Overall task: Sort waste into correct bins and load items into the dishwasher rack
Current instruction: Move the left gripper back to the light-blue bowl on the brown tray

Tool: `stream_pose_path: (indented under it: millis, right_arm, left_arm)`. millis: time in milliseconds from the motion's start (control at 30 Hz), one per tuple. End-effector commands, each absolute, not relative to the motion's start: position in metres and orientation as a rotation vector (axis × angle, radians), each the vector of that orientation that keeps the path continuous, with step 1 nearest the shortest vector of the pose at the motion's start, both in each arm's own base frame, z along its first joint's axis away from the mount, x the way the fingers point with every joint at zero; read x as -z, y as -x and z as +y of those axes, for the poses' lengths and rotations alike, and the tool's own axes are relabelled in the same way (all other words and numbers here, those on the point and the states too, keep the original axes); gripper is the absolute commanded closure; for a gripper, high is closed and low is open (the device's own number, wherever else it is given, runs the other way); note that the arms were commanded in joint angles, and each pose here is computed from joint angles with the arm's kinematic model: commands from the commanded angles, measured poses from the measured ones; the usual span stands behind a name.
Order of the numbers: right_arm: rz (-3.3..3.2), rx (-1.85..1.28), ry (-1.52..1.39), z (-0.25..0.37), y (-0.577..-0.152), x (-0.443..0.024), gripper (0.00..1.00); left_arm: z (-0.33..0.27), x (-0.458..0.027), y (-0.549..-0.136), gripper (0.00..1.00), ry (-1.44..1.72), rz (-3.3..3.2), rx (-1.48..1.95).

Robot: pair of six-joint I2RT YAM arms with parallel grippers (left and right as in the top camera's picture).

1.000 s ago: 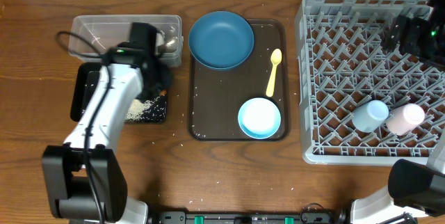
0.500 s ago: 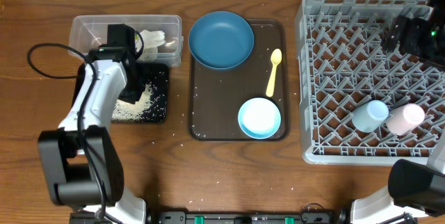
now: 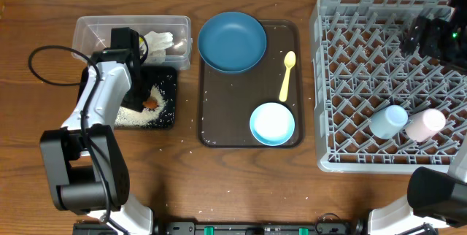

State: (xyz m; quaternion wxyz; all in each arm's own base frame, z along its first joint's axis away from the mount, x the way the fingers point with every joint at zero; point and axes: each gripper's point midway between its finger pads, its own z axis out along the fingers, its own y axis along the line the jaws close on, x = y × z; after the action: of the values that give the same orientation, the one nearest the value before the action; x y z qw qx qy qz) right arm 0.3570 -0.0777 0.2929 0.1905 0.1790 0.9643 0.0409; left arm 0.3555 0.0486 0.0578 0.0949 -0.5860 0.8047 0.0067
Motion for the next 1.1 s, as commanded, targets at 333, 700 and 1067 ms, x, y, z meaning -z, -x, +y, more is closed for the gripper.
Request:
stream_pose_path:
  millis: [333,700,1067]
  right_arm:
    - [2.722,-0.111,-0.498,-0.078,-0.357,-0.290,0.01]
    - [2.701,-0.159,-0.482,-0.073,-0.362,-0.292,0.01]
    - [2.709,-0.180,-0.399,-0.051,-0.368,-0.293,0.01]
  left_arm:
    - [0.048,-0.125,-0.372,0.31,1.363,2.412,0.095]
    - [-0.057,-0.213,-0.371,0.21,0.264,2.513,0.446]
    - [-0.181,-0.162,-0.331,0.25,-0.390,2.680,0.441]
